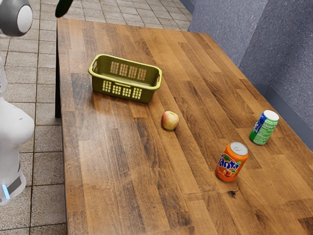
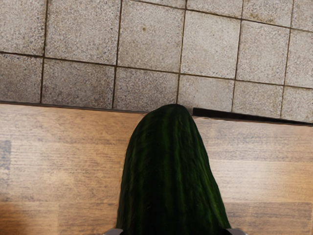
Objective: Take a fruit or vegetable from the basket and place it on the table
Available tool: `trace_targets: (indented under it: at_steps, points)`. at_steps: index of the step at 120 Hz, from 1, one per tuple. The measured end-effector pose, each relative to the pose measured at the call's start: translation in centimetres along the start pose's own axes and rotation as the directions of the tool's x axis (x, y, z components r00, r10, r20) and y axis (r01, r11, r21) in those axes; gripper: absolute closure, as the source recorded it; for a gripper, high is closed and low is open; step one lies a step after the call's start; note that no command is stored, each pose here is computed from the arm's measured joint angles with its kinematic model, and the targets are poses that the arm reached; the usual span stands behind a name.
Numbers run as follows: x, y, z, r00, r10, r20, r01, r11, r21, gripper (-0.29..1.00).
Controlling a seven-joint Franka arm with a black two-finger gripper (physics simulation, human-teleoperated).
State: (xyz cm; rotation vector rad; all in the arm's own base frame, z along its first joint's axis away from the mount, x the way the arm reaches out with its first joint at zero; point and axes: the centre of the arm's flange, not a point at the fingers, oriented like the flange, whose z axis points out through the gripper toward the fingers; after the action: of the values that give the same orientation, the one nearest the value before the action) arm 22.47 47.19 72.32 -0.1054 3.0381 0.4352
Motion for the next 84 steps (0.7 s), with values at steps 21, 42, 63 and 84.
trace_targets:
  at_steps: [21, 42, 63, 84]
  points:
    - [-4.8, 2.2, 2.3, 0.992, 0.128, 0.011, -0.128, 0.992, -0.011, 0.64]
    - [-15.3, -0.9, 1.8, 0.929, 0.354, 0.106, -0.344, 0.934, -0.098, 0.63]
    - [-21.1, -3.6, 1.6, 0.857, 0.487, 0.169, -0.457, 0.869, -0.190, 0.65]
    - [-21.2, -3.4, 1.0, 0.834, 0.524, 0.173, -0.479, 0.844, -0.242, 0.29]
